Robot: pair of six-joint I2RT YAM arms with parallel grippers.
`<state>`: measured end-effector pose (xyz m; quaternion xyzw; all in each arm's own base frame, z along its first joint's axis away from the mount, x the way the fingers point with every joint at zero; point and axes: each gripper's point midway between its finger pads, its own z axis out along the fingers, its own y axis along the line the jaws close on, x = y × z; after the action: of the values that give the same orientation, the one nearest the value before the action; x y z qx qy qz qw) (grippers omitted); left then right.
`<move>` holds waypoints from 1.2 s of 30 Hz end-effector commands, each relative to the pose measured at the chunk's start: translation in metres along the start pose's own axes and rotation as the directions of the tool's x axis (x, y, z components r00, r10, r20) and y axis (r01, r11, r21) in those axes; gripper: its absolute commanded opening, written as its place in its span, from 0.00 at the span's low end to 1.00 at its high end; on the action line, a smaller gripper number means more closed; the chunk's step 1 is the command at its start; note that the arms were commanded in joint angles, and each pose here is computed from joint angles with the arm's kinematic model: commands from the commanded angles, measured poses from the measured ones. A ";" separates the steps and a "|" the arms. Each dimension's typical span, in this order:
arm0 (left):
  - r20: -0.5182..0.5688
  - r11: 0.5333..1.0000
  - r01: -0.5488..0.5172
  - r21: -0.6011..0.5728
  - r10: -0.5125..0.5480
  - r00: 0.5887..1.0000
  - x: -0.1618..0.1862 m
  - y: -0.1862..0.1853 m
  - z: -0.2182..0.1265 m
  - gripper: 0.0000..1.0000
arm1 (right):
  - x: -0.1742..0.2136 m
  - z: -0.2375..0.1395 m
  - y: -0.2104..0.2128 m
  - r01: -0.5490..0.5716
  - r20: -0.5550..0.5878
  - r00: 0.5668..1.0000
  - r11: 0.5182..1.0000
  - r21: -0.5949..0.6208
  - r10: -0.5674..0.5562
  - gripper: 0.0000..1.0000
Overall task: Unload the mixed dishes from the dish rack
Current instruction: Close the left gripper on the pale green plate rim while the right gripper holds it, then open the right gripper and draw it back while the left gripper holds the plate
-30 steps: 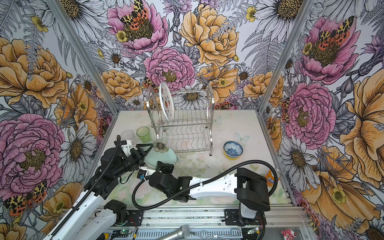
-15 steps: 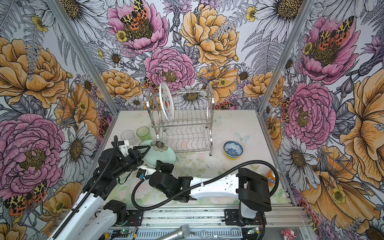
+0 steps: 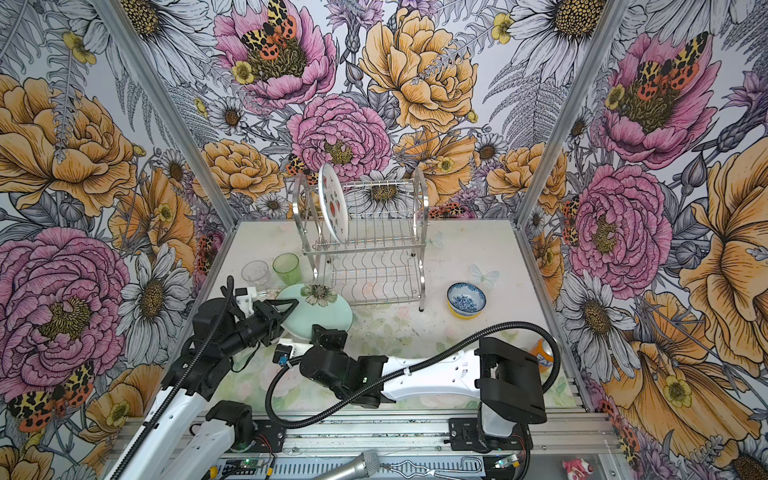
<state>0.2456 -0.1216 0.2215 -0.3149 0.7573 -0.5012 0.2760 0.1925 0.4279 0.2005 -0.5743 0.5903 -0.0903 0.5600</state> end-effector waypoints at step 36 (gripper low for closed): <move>0.144 0.994 -0.109 0.008 0.107 0.984 -0.037 -0.003 -0.017 0.00 | 0.020 -0.060 -0.133 -0.643 0.264 0.746 0.765 0.046 0.611 0.73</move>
<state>0.2550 -0.0856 0.2063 -0.3337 0.7687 -0.4455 0.3150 0.2300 0.3418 0.2992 -0.3333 0.6742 0.0951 0.6522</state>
